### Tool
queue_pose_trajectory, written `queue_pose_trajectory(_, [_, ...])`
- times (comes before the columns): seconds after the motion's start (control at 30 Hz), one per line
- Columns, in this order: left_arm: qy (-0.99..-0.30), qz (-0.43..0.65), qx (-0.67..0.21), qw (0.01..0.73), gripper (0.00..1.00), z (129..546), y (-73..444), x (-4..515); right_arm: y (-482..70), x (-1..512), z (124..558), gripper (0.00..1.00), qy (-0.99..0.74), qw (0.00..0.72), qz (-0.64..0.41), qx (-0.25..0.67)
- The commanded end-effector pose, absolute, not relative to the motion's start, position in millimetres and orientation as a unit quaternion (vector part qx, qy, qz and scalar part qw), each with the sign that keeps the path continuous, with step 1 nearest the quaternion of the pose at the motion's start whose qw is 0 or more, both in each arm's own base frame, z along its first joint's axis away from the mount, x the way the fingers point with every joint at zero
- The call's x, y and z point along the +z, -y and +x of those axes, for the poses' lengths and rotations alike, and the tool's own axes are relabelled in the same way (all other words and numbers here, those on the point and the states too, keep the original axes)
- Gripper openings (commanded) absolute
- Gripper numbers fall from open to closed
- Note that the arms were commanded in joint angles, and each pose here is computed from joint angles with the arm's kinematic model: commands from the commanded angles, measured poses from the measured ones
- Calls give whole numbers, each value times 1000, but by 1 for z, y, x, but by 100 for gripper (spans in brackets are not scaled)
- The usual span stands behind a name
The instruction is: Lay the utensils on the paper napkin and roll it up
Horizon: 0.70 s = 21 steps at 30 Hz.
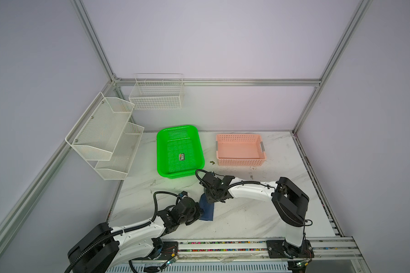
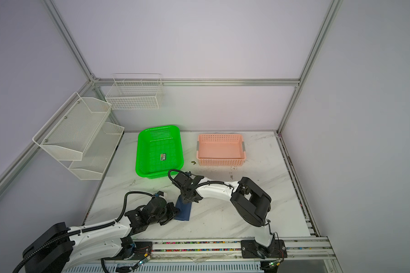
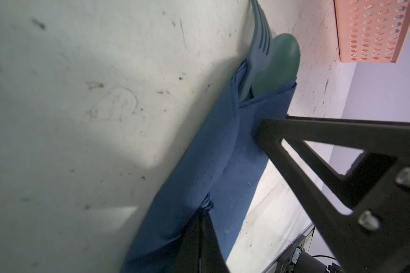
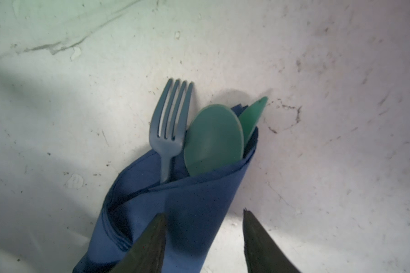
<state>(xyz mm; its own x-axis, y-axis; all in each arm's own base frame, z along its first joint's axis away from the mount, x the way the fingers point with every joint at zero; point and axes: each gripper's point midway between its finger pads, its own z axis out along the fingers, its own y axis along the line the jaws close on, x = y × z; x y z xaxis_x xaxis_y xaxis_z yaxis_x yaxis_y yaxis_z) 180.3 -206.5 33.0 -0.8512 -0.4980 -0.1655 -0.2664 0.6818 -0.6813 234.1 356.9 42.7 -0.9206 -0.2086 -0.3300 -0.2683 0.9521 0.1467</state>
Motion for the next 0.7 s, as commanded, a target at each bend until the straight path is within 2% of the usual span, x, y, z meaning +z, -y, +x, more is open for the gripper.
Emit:
queue_pose_trajectory(0.0, [-896,-217,-343,178,0,185,210,40,-360,46,237,55,-975,164,-121,92])
queue_pose_trajectory(0.37, [-895,-220,-345,179,0,186,211,41,-365,40,239,55,-976,157,-129,83])
queue_pose_trajectory(0.67, [-895,-219,-345,178,0,186,212,40,-374,28,229,49,-976,144,-140,87])
